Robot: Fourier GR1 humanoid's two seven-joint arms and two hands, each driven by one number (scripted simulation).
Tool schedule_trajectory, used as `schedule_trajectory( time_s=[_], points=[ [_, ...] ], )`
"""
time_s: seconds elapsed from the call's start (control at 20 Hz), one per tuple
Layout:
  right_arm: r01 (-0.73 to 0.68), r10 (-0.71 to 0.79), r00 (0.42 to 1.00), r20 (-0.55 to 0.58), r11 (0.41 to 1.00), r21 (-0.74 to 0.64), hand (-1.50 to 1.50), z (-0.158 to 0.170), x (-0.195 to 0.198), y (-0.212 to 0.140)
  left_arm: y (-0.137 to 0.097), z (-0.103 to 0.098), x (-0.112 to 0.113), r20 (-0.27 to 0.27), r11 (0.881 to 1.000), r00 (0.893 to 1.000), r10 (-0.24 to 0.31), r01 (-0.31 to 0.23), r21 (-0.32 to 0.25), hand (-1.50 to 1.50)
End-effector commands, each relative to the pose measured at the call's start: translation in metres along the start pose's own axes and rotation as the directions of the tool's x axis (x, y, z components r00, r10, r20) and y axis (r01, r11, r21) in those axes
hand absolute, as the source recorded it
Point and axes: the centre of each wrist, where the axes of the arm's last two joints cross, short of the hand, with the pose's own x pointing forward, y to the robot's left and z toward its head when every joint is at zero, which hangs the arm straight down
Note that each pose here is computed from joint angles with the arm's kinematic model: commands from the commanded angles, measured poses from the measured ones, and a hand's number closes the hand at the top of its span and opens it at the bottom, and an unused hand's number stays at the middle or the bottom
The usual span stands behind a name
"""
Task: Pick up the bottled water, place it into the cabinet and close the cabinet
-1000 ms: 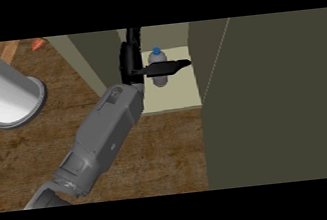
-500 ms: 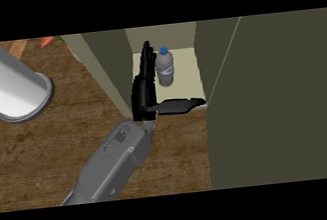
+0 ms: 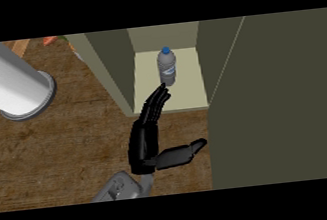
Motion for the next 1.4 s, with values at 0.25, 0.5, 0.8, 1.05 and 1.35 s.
schedule_trajectory(
  time_s=[0.25,0.5,0.8,1.05,1.35],
  points=[
    [-0.034,0.038,0.999,-0.015,0.980,0.194,1.50,-0.011,0.034,0.036,0.032,0.077,0.024,-0.052,0.996,0.998,0.025,-0.029,-0.080,1.50],
    [-0.033,0.048,0.997,-0.053,0.965,0.259,1.50,-0.003,0.038,0.038,0.052,0.087,0.045,-0.015,0.998,1.000,-0.014,0.013,-0.058,1.50],
    [-0.013,0.061,0.993,-0.097,0.899,0.437,1.50,-0.012,0.029,0.050,0.099,0.095,0.068,-0.019,0.996,0.998,-0.058,0.056,-0.067,1.50],
    [-0.028,0.048,0.999,-0.027,0.867,0.498,1.50,-0.017,0.040,0.058,0.132,0.096,0.088,0.021,0.997,0.997,-0.072,0.073,-0.037,1.50],
    [-0.023,0.043,0.999,-0.023,0.825,0.565,1.50,-0.021,0.040,0.068,0.160,0.095,0.116,0.039,0.999,0.998,-0.051,0.052,-0.009,-1.50]
  ],
)
